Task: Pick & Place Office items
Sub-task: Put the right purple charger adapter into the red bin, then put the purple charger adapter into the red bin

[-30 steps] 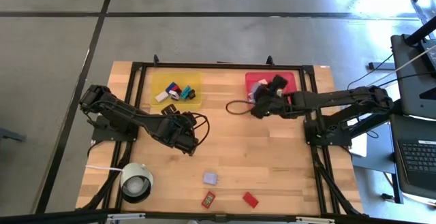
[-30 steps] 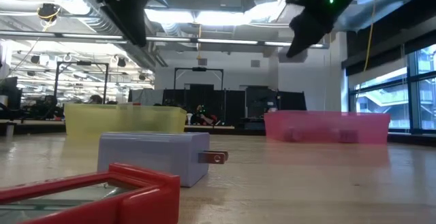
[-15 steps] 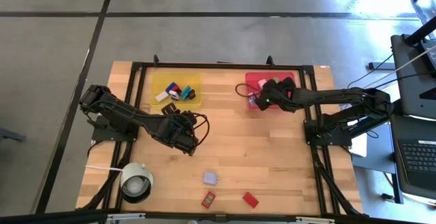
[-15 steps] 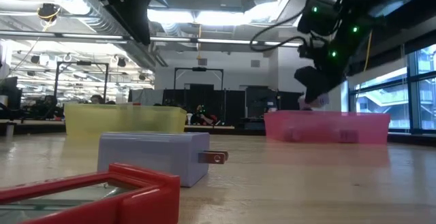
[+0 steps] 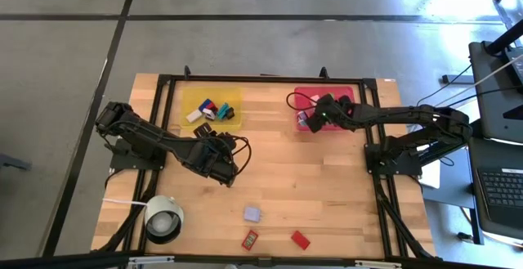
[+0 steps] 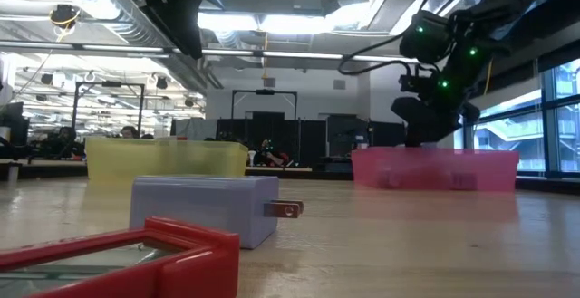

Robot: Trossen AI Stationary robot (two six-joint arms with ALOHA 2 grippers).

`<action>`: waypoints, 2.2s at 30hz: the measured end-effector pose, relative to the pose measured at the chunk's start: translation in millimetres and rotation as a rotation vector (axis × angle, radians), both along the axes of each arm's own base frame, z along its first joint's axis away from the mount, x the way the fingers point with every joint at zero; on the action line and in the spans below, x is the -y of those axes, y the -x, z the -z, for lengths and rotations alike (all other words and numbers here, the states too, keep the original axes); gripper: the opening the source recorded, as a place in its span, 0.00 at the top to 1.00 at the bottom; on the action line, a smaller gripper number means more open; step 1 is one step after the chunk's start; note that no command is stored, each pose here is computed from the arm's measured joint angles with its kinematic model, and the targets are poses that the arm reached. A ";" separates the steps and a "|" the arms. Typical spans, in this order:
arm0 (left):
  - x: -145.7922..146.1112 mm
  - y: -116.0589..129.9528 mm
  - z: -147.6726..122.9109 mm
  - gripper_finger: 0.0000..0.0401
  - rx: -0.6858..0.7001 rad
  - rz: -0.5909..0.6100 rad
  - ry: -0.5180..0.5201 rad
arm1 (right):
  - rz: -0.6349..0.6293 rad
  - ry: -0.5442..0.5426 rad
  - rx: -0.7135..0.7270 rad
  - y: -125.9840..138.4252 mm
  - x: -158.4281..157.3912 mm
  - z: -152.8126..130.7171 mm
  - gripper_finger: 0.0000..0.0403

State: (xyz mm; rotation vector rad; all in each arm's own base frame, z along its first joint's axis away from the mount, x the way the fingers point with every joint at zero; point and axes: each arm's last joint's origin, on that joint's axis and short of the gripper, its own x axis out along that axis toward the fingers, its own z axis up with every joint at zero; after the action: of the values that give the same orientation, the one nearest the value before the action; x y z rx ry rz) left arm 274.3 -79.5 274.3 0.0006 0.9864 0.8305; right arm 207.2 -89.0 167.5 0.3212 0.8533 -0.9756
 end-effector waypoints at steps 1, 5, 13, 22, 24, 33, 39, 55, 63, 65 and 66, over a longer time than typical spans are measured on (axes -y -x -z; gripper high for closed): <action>0.0 0.0 0.0 0.50 0.000 0.000 0.000 | 0.004 -0.003 0.003 0.3 -0.1 0.6 0.47; 0.0 0.0 0.0 0.50 0.000 0.000 0.000 | 0.024 -0.010 0.016 2.2 -0.9 4.4 0.47; 0.0 0.0 0.0 0.50 0.000 0.000 0.000 | 0.028 -0.011 0.033 6.5 -2.6 14.3 0.45; 0.0 0.0 0.0 0.51 0.000 0.000 0.000 | 0.048 -0.013 0.063 5.4 -2.2 13.7 0.36; 0.0 0.0 0.0 0.51 0.000 0.000 0.000 | 0.060 -0.017 0.072 5.4 -2.2 13.7 0.34; 4.9 0.0 1.4 0.50 -0.032 0.040 0.071 | 0.030 -0.014 0.114 -4.7 0.7 -0.7 0.23; 20.4 -6.0 1.9 0.47 -0.009 0.157 0.198 | -0.023 0.017 0.148 -18.6 1.6 -22.9 0.17; 62.1 -3.3 -1.6 0.37 0.079 0.362 0.252 | -0.573 -0.271 0.263 -48.2 -104.3 -42.7 0.22; 65.4 -3.1 -2.1 0.37 0.111 0.357 0.197 | -0.818 -0.269 0.252 -27.8 -190.7 -43.6 0.22; 68.7 -6.8 0.9 0.37 0.127 0.361 0.201 | -0.838 -0.276 0.266 -21.6 -204.7 -44.2 0.22; 71.3 -9.0 3.6 0.37 0.130 0.365 0.203 | -0.844 -0.272 0.272 -18.5 -210.8 -44.5 0.22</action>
State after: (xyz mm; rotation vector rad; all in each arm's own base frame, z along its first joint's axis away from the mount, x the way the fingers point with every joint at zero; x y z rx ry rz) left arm 283.4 -150.8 270.6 -0.0456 0.9087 0.3895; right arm 225.7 121.8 212.0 0.2769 0.7621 -0.0276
